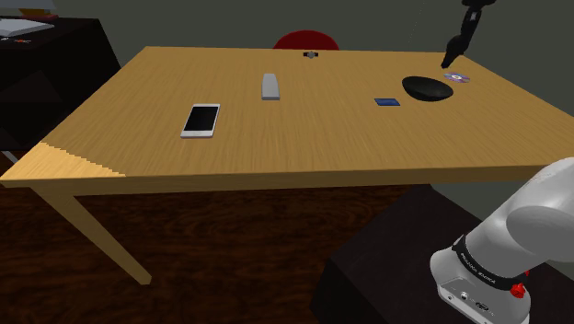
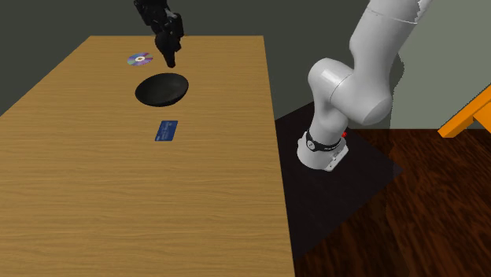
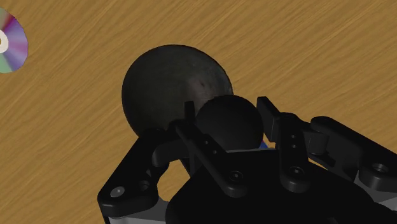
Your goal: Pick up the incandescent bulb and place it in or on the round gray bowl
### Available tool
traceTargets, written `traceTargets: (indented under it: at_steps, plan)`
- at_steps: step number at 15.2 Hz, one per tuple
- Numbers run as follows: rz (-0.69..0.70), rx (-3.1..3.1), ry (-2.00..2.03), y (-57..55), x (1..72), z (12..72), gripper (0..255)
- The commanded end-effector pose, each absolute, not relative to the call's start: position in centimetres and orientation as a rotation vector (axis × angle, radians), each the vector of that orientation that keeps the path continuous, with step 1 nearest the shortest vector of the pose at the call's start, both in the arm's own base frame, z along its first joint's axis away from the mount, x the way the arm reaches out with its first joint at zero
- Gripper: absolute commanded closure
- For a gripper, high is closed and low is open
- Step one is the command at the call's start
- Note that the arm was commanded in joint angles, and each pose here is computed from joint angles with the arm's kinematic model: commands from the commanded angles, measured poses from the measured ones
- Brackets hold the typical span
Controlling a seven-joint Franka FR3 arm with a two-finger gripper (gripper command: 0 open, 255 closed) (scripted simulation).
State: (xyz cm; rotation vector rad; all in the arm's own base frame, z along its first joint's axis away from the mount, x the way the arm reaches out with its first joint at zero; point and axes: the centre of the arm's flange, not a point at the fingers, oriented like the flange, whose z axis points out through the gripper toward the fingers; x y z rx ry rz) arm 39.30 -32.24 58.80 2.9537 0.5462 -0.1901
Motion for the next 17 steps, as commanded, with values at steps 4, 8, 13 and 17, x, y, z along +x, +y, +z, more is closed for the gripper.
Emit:
traceTargets:
  at_steps: [4,8,13,17]
  plan:
    - [-0.191,2.953,0.548,-37.0,43.6,59.2,255]
    - [-0.191,2.953,0.548,-37.5,44.0,57.7,255]
    - [-0.191,2.953,0.548,-37.5,44.0,55.0,255]
    - [-0.191,2.953,0.548,-37.5,44.0,52.9,255]
